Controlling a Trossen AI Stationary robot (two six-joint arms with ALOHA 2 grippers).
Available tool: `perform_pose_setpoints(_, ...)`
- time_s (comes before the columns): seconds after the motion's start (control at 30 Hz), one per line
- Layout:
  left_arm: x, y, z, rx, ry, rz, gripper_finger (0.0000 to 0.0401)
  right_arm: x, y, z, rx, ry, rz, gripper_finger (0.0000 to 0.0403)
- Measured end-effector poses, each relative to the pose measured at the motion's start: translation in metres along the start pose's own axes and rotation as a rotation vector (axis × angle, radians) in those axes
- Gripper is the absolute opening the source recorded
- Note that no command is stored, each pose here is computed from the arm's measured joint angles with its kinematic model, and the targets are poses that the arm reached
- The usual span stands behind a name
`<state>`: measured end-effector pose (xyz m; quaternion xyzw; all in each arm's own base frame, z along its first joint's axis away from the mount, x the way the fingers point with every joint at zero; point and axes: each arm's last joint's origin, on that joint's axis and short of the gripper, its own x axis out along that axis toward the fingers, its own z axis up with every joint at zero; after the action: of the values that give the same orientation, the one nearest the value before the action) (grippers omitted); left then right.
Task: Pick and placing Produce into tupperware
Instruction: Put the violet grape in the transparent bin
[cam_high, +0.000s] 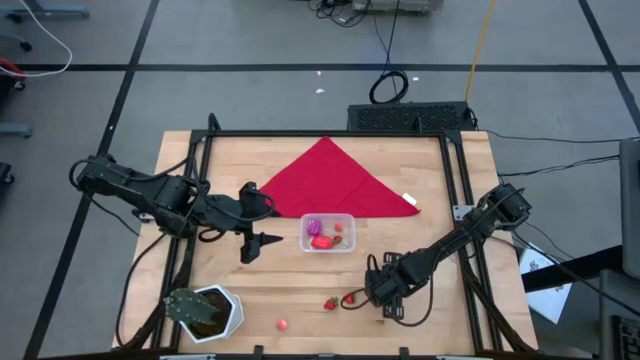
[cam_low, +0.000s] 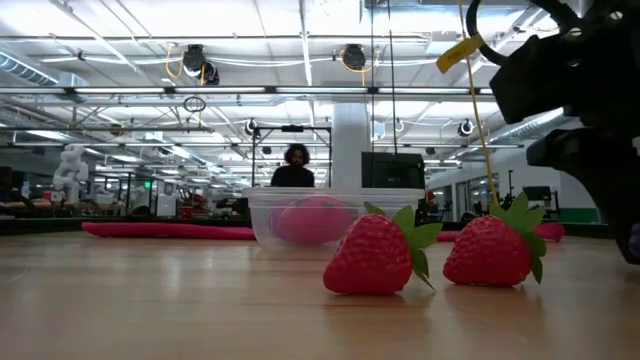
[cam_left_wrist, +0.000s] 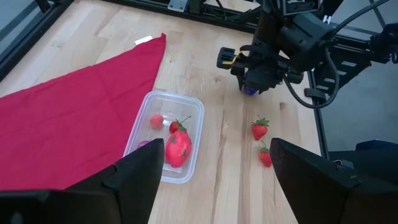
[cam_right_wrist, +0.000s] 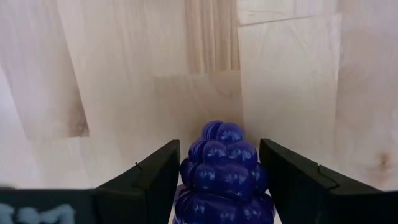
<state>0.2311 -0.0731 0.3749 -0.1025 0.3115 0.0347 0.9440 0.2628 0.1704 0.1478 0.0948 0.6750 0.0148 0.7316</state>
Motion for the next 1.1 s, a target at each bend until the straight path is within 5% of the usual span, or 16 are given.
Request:
perform_pose_setpoints(0.67,0.000,0.000,0.000,-0.004,0.000,0.000,0.0296,-0.030,0.000,-0.001,-0.023,-0.134,-0.003,0.0210)
perform_pose_setpoints(1.1,0.000,0.000,-0.001,-0.002,0.005,0.003,0.0296,-0.029,-0.005,-0.007,0.003,-0.073,-0.046,0.0210)
